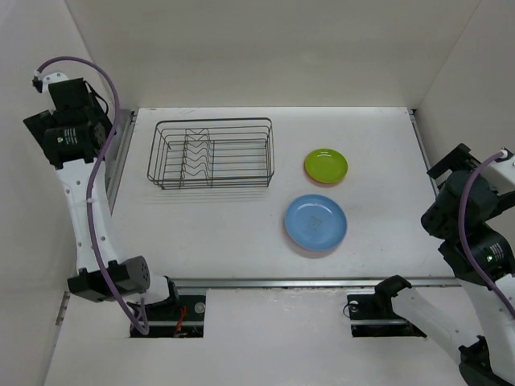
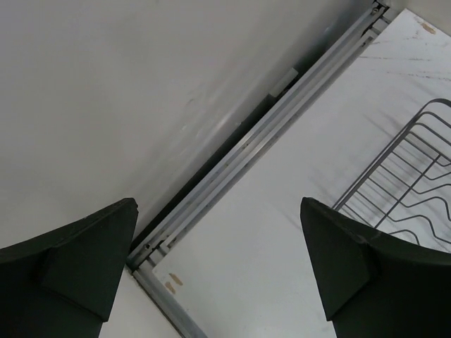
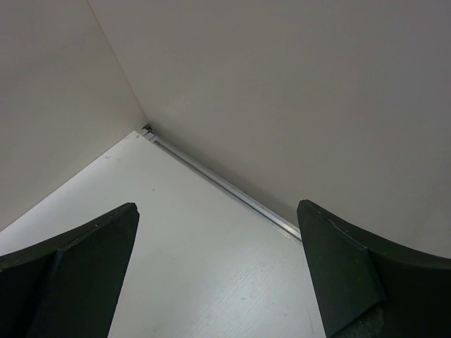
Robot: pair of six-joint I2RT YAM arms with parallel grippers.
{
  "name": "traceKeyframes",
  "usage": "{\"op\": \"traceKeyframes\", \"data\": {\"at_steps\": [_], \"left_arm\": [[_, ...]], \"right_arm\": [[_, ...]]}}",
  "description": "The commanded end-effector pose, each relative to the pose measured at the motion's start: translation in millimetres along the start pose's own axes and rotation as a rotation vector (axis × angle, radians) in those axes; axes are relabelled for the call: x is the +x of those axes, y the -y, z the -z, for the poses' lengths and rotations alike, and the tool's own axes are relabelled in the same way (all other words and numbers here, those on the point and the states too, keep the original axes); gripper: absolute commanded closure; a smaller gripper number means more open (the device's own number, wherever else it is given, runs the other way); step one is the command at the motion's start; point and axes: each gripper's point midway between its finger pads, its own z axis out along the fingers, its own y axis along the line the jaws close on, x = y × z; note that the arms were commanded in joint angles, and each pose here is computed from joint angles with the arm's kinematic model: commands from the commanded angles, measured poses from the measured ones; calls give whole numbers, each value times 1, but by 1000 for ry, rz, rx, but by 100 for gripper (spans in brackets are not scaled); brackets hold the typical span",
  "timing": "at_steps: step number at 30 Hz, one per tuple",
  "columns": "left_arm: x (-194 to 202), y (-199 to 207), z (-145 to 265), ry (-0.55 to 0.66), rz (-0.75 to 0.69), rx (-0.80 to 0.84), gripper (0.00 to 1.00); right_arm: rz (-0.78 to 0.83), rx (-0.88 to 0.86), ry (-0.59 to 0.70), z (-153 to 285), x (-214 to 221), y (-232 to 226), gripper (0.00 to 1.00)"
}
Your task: Unload the plates from the dish rack
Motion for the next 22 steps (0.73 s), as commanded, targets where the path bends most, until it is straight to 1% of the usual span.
{"op": "traceKeyframes", "data": {"at_steps": [1,4,5,10,13,22], "left_arm": [[-1,-12,14,40,41,8,0],[12,-12,11,11,33,19,0],[10,-12,16,20,39,36,0],[20,-9,17,0,37,72,0],[26,-5,14,-19,29,87,0],[27,-4,19,-14,33,107,0]], "right_arm": [[-35,-15,35,-1,-17,-6,0],[-44,-40,41,-1,-21,-11,0],[-26,-39,36,-2,-16,-15,0],[-29,-69,39,-2,-19,-20,0],[-10,-78,35,-3,-13,-24,0],[-19,-99,35,-4,-11,-33,0]]}}
